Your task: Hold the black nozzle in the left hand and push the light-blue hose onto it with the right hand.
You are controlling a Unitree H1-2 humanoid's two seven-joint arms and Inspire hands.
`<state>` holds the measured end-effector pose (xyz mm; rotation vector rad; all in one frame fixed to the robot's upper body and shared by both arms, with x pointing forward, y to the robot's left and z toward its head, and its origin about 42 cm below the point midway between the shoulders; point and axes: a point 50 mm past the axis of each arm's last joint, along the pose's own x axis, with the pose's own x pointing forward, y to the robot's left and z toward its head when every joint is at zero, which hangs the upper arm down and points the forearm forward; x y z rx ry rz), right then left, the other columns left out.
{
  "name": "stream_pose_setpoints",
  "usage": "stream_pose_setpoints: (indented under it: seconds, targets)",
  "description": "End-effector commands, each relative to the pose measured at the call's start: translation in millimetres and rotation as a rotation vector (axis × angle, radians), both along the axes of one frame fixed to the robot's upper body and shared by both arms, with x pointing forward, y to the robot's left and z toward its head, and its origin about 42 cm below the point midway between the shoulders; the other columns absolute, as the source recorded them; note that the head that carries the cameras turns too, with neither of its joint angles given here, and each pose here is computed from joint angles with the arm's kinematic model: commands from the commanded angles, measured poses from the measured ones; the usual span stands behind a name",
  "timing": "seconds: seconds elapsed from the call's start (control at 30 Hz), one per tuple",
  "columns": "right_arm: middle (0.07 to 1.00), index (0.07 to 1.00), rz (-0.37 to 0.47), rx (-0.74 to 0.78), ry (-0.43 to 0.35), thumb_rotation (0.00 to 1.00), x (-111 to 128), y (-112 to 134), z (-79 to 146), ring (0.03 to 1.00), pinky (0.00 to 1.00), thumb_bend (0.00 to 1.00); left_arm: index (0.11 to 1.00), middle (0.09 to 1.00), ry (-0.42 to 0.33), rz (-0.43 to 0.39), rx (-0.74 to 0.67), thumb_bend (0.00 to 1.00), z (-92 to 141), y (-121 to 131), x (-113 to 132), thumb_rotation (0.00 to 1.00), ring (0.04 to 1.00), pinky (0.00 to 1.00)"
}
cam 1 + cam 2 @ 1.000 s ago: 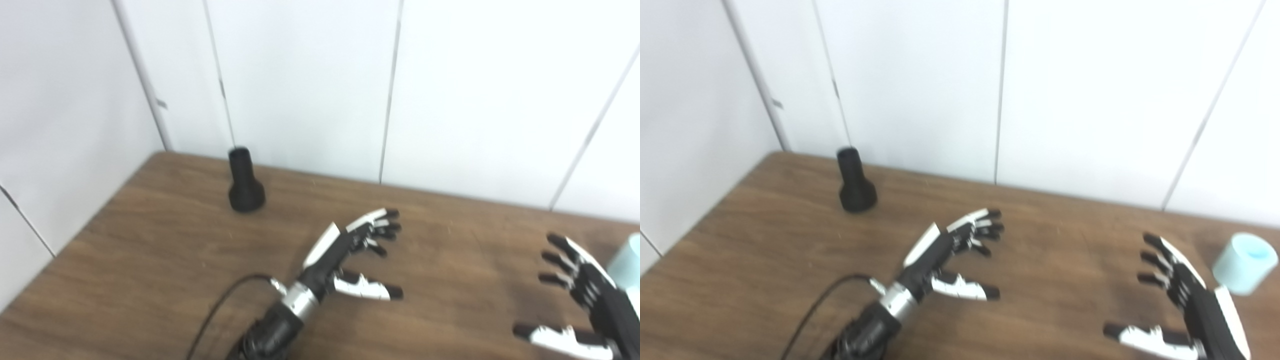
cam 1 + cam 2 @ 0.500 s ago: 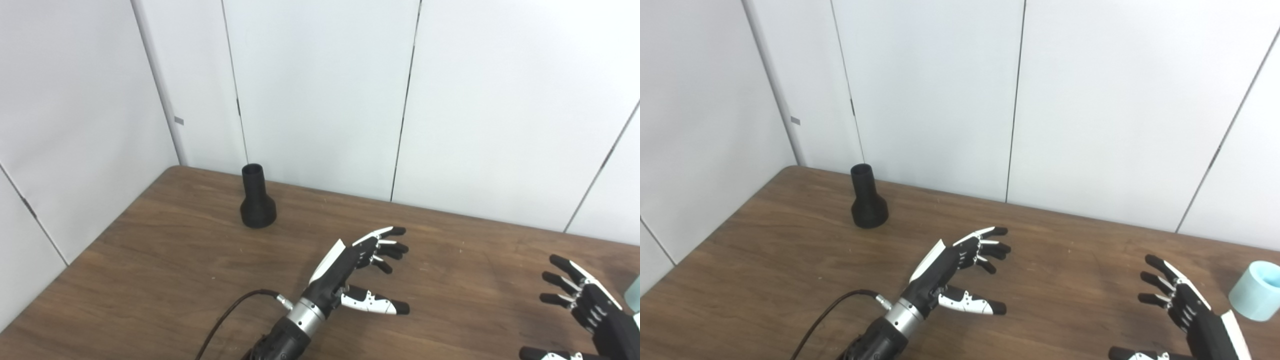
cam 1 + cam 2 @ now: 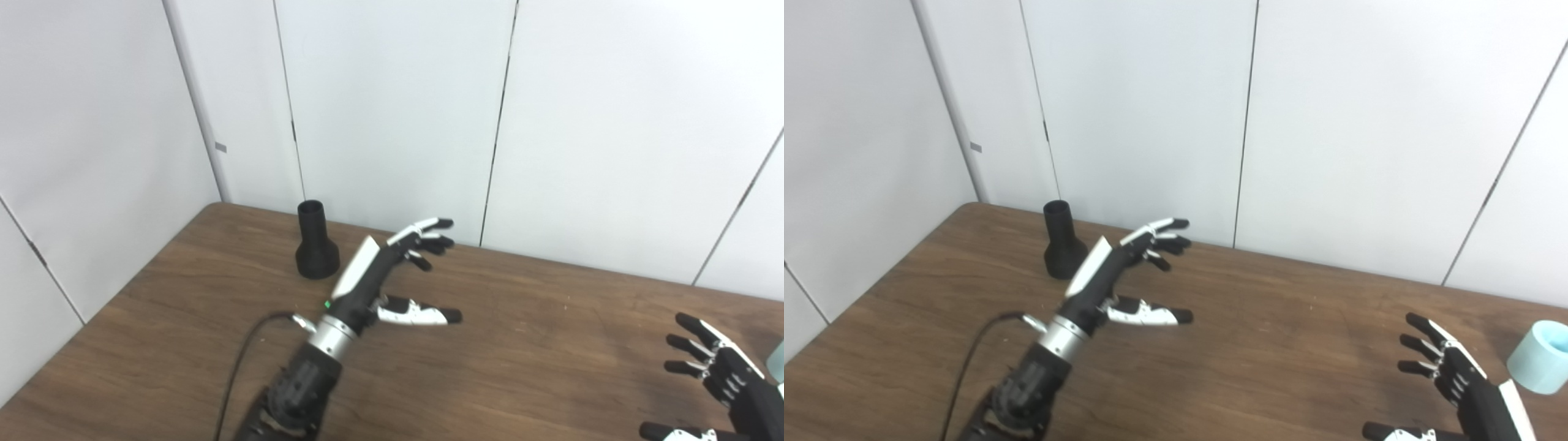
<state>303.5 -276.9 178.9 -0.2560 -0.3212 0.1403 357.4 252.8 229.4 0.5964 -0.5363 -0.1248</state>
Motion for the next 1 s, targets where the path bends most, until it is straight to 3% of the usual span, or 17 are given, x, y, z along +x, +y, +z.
stream_pose_setpoints:
  seconds: [0.0, 0.1, 0.3, 0.53, 0.83, 0.97]
  targets:
    - [0.915, 0.858, 0.011, -0.013, -0.102, 0.08, 6, -5, 19, 0.842, 0.71, 0.82, 0.774, 0.743, -0.114, 0.024, 0.084, 0.80, 40, 14, 7, 0.16, 0.726, 0.56]
    - [0.916, 0.860, 0.008, -0.013, -0.104, 0.07, 7, -6, 20, 0.845, 0.71, 0.81, 0.786, 0.761, -0.138, 0.094, 0.173, 0.80, 59, 32, 8, 0.16, 0.743, 0.58]
    - [0.914, 0.858, 0.006, -0.013, -0.103, 0.06, 9, -7, 19, 0.844, 0.72, 0.80, 0.826, 0.810, -0.182, 0.230, 0.223, 0.79, 83, 57, 9, 0.16, 0.823, 0.76]
    - [0.917, 0.861, 0.003, -0.017, -0.098, 0.05, 10, -8, 19, 0.837, 0.71, 0.80, 0.894, 0.886, -0.233, 0.398, 0.192, 0.81, 91, 103, 26, 0.29, 0.933, 0.92]
    - [0.917, 0.862, 0.004, -0.011, -0.090, 0.04, 9, -8, 19, 0.836, 0.70, 0.79, 0.906, 0.933, -0.279, 0.545, 0.190, 0.79, 96, 110, 33, 0.19, 0.937, 0.90]
    - [0.917, 0.861, 0.003, -0.015, -0.091, 0.04, 9, -7, 20, 0.834, 0.70, 0.79, 0.947, 0.963, -0.212, 0.596, 0.275, 0.83, 89, 116, 39, 0.20, 0.961, 0.89]
